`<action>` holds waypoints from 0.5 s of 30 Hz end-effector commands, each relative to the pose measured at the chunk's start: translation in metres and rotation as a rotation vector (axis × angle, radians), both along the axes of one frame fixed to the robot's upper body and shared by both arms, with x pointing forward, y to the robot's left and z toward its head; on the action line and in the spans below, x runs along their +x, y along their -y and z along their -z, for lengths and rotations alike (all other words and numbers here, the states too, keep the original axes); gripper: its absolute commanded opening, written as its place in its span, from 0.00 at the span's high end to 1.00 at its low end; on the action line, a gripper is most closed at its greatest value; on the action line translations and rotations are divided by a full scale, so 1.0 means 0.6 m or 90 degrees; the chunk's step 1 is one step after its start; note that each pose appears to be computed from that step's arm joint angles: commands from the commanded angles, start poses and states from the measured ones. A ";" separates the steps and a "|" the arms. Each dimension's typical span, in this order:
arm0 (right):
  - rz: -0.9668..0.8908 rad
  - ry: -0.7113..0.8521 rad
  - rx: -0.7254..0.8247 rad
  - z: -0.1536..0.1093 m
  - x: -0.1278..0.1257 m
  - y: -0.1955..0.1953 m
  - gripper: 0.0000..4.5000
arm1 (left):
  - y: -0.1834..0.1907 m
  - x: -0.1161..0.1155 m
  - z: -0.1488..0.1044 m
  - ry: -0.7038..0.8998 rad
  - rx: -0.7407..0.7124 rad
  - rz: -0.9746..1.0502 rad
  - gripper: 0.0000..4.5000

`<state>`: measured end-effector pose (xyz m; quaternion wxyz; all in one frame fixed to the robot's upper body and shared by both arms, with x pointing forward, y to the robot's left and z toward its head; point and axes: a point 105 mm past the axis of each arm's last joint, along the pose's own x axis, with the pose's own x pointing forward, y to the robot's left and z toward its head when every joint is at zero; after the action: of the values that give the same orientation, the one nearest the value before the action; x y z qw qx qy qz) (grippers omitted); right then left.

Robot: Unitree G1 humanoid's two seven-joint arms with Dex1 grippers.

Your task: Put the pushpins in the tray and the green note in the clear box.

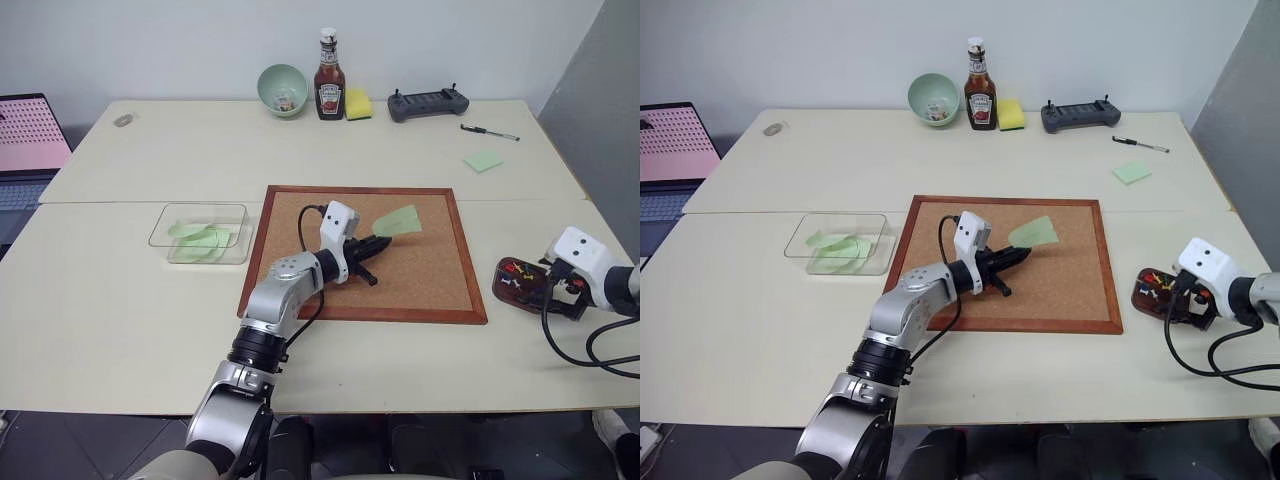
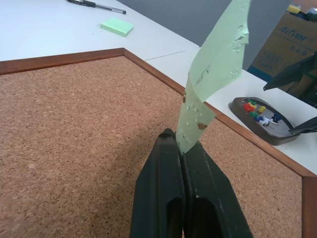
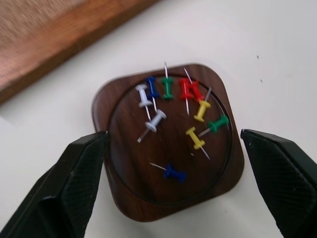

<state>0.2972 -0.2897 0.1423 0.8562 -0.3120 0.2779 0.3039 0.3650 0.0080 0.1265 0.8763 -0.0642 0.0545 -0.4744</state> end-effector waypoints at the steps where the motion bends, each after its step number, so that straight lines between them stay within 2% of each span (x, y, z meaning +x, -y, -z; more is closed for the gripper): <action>1: -0.100 0.093 0.067 -0.075 0.008 -0.064 0.00 | -0.032 0.006 -0.064 0.082 0.003 -0.045 1.00; 7: -0.239 0.178 0.232 -0.118 0.024 -0.196 0.00 | -0.151 0.002 -0.116 0.132 0.068 -0.195 1.00; 11: -0.325 0.167 0.319 -0.136 0.023 -0.270 0.00 | -0.252 -0.014 -0.130 0.141 0.151 -0.305 1.00; 15: -0.393 0.145 0.346 -0.132 0.028 -0.327 0.00 | -0.339 -0.033 -0.140 0.144 0.241 -0.388 1.00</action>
<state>0.3169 -0.1087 0.2177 0.8199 -0.1692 -0.0003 0.5469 0.3524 0.1907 0.1922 0.9705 0.1107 0.0395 -0.2105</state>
